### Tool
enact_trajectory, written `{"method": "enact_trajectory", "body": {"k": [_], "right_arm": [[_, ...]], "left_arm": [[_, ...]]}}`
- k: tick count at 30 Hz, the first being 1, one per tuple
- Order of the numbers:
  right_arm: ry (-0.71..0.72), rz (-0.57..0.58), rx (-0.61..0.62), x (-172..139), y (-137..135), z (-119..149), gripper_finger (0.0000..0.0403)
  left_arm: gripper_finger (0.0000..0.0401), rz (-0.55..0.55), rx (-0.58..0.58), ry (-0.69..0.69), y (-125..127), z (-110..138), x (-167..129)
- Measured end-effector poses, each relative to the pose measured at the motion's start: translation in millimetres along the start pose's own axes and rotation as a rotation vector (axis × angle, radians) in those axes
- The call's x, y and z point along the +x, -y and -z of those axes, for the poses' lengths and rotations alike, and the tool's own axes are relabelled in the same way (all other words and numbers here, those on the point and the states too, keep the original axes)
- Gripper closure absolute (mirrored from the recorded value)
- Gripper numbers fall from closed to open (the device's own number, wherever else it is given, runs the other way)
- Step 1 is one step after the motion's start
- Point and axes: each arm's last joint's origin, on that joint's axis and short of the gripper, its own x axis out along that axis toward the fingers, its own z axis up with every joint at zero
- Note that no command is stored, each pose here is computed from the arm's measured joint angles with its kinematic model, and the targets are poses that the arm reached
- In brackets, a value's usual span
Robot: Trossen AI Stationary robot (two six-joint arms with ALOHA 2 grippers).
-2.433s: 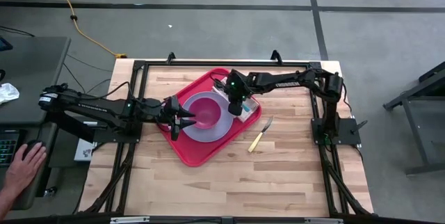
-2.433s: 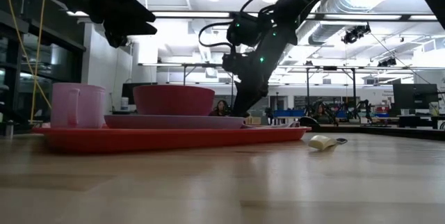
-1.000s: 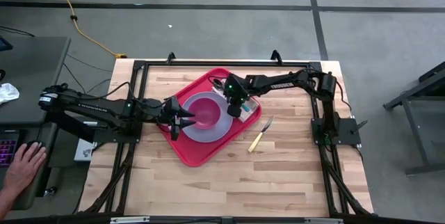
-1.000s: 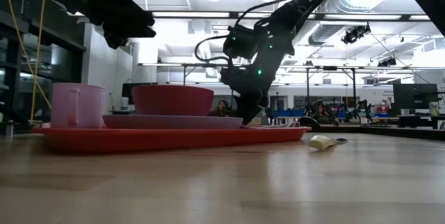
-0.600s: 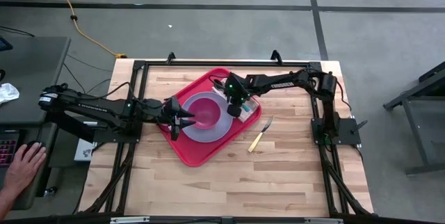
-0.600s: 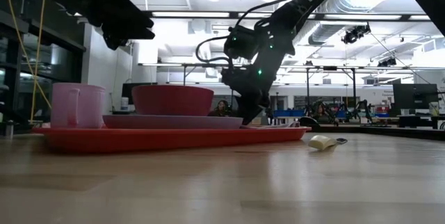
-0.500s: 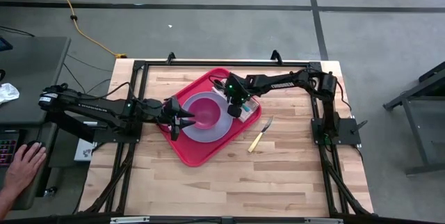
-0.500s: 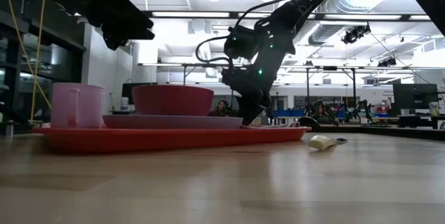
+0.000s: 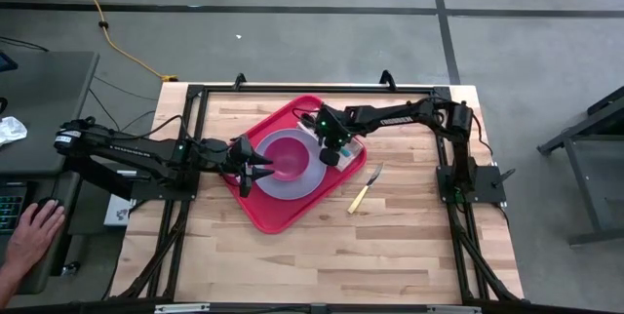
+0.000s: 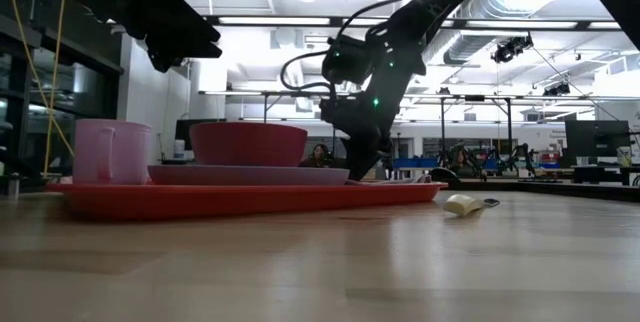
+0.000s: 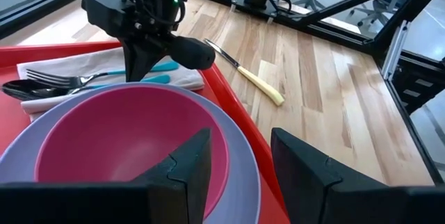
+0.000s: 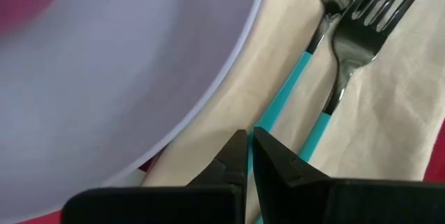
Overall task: Set up tray
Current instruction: Put the blue spoon on top of the brown table napkin to the left of the blue fork on the red serving tray
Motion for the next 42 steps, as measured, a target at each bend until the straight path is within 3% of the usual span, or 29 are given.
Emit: {"method": "enact_trajectory", "body": {"k": [24,42], "right_arm": [[-0.083,-0.016,-0.046,-0.6,-16.2,8.8,0.0402],[-0.093,-0.003,-0.151,-4.3,-28.2,11.2,0.04]], "left_arm": [[0.0222,-0.016,0.015,0.005,-0.5,-0.2,0.0],[0.0222,-0.018,0.015,0.006,-0.5,-0.2,0.0]]}}
